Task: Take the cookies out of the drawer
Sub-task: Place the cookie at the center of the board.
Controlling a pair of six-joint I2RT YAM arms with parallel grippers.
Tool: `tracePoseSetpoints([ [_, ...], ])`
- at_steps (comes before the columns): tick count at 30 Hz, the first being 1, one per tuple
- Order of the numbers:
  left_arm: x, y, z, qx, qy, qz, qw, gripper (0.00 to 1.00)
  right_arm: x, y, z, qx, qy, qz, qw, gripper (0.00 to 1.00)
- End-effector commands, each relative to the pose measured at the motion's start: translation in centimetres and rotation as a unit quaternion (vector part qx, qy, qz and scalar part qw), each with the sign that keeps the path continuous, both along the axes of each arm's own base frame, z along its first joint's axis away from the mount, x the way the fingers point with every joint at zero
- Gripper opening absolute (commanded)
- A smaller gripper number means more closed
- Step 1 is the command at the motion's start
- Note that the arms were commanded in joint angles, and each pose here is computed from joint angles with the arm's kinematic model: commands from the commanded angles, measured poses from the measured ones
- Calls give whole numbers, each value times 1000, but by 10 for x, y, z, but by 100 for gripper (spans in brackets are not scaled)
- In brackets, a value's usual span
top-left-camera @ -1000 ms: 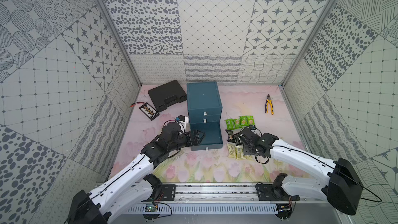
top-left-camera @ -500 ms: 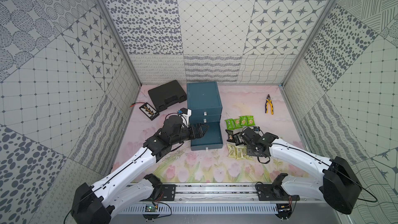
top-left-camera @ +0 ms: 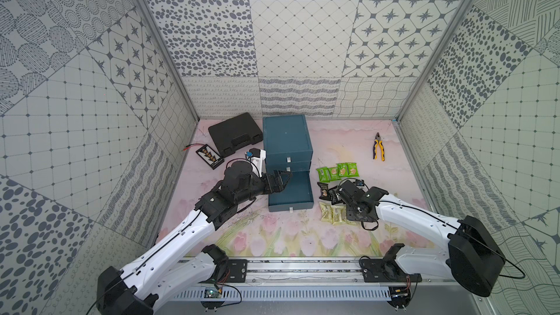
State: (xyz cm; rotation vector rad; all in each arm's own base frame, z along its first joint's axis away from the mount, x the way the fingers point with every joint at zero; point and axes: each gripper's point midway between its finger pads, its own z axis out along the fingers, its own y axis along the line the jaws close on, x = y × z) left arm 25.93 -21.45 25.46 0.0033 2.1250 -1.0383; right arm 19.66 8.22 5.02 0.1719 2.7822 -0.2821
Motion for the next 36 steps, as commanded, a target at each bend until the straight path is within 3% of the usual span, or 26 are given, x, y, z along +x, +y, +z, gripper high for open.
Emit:
tracePoseSetpoints([
  [1,1,7,9,18,-29,9,999,99,3,-3,4,4,-20,-11,1000,54],
  [10,-1,11,16,23,-42,14,999,99,15,-13,25,24,-76,-52,995,70],
  [16,-2,10,20,23,-45,7,999,99,26,-9,12,125,-84,-85,985,68],
  [36,-6,18,17,28,-45,19,998,99,42,14,0,169,-66,-59,982,58],
])
